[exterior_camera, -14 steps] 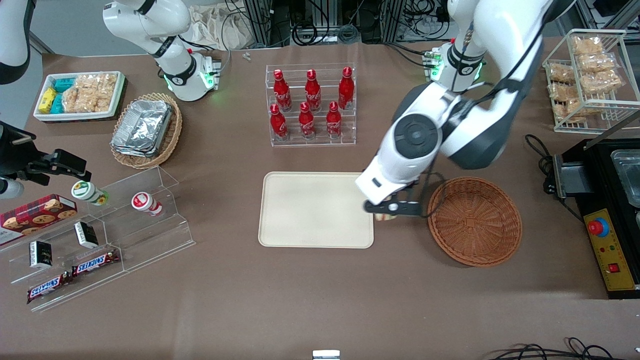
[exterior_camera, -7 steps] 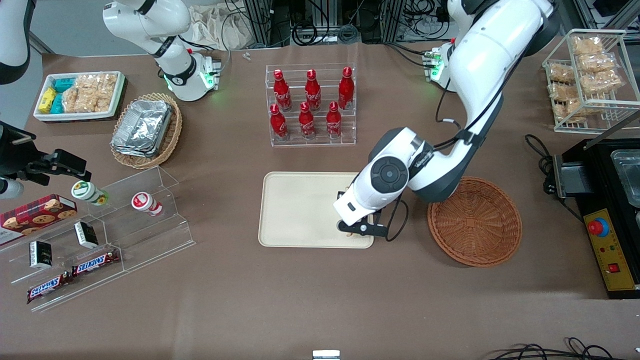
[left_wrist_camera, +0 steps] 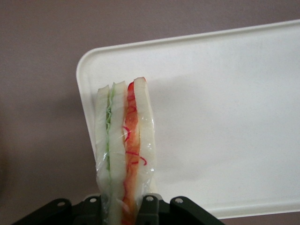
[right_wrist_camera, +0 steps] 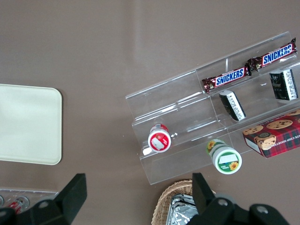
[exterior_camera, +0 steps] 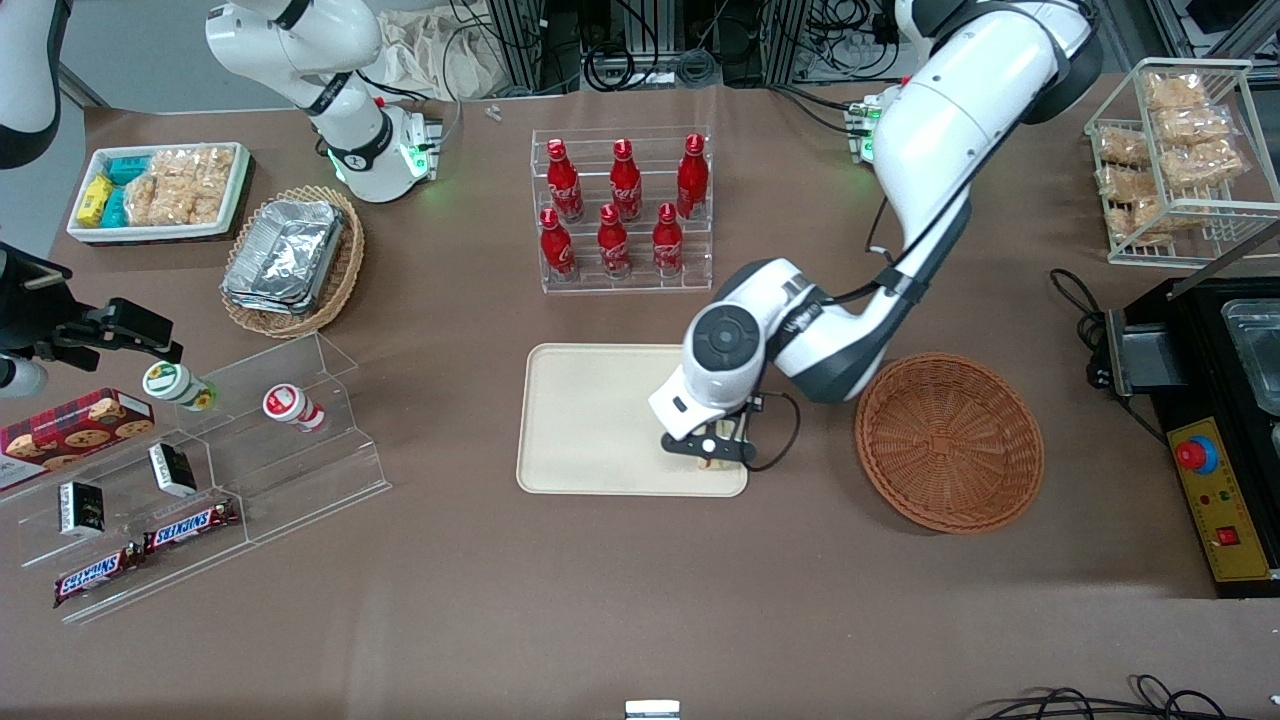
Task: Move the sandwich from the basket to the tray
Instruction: 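Carry the sandwich over the cream tray with the left gripper, then lower the sandwich onto the tray and open the left gripper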
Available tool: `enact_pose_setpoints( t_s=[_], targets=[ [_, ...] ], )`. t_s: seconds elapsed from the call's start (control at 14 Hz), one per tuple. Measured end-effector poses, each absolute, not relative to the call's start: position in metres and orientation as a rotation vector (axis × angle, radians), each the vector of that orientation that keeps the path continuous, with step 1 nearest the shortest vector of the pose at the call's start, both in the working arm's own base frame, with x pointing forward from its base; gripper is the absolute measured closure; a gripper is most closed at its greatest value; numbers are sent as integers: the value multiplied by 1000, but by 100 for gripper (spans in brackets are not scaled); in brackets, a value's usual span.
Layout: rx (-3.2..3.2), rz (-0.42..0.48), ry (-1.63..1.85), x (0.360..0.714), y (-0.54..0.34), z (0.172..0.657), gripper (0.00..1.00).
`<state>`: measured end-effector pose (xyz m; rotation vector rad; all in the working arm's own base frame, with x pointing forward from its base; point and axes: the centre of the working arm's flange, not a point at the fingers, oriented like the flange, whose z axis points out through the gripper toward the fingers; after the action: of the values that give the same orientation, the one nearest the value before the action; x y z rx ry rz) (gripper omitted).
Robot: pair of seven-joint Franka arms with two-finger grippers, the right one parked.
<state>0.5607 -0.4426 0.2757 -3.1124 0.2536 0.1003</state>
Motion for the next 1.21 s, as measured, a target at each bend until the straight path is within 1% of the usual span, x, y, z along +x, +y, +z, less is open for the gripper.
enact_pose_setpoints(
  t_s=[0.21,0.36,0.64,0.71,0.86,1.07,1.14,1.21],
  targets=[
    [-3137,70,266,549,-447,252,83],
    [-3135,72,255,549,-438,234,83],
    [-3131,75,243,551,-431,230,83],
    [-3131,75,243,551,-432,230,77],
    [-3132,74,243,551,-432,230,60],
    [-3136,63,236,554,-431,234,29],
    [-3139,54,223,558,-428,238,20],
    [-3143,37,206,563,-423,245,9]
  ],
)
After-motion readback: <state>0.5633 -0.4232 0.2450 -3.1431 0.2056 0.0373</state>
